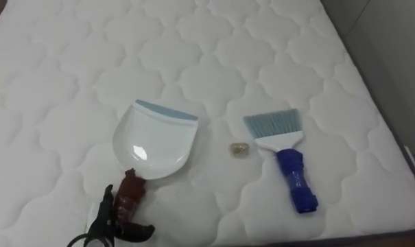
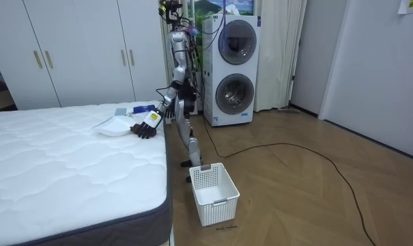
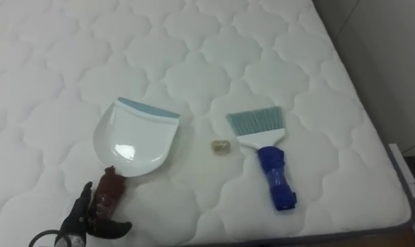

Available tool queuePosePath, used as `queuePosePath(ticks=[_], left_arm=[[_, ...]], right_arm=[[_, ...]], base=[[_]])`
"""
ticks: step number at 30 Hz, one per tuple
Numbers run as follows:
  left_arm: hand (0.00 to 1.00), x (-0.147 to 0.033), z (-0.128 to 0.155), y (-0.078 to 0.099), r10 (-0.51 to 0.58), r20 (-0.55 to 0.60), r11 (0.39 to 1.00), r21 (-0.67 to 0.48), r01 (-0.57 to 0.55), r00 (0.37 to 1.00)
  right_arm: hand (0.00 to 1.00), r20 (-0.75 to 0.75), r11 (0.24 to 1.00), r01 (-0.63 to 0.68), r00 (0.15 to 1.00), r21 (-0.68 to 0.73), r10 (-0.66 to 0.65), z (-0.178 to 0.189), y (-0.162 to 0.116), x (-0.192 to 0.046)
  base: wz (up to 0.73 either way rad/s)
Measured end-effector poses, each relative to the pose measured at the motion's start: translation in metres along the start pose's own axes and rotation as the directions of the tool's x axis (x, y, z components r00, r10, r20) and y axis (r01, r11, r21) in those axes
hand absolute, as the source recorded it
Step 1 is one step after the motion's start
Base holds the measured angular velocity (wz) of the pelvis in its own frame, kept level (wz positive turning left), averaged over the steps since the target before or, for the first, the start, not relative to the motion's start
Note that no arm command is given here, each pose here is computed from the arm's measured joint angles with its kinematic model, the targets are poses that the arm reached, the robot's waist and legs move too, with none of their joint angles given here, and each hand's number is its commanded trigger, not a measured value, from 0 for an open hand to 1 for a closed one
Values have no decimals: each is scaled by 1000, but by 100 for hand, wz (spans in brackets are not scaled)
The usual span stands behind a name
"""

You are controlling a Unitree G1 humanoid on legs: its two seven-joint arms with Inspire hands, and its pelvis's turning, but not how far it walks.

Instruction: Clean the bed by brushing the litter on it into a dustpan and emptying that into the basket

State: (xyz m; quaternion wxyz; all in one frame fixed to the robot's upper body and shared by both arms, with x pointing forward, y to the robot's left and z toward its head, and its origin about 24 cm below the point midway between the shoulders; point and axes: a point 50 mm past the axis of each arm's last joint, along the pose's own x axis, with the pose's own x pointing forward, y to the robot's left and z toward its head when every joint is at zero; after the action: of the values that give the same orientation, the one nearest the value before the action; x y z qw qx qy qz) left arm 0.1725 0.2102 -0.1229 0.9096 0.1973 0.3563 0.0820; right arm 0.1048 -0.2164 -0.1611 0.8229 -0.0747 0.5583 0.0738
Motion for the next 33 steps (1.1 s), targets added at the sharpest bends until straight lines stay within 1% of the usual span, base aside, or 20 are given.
queuePosePath(ticks=[9, 12, 19, 27, 33], left_arm=[[0, 8, 4, 0, 22, -24, 1000, 15, -22, 999], [0, 11, 11, 0, 32, -17, 999, 15, -32, 999], [0, 16, 23, 3, 76, 6, 997, 13, -76, 997], [0, 28, 57, 7, 110, 68, 994, 10, -111, 992], [0, 32, 71, 11, 145, 78, 989, -34, -143, 986]], right_arm=[[0, 4, 999, 37, 999, 2, -37, 9, -3, 2], [0, 3, 999, 52, 999, 16, -52, 11, -4, 2], [0, 15, 996, 84, 996, -2, -84, 25, -6, 4], [0, 45, 993, 114, 993, -21, -113, 40, -10, 5], [0, 66, 993, 116, 991, -36, -113, 52, -11, 6]], base=[[-2], [-4], [-8], [6], [1]])
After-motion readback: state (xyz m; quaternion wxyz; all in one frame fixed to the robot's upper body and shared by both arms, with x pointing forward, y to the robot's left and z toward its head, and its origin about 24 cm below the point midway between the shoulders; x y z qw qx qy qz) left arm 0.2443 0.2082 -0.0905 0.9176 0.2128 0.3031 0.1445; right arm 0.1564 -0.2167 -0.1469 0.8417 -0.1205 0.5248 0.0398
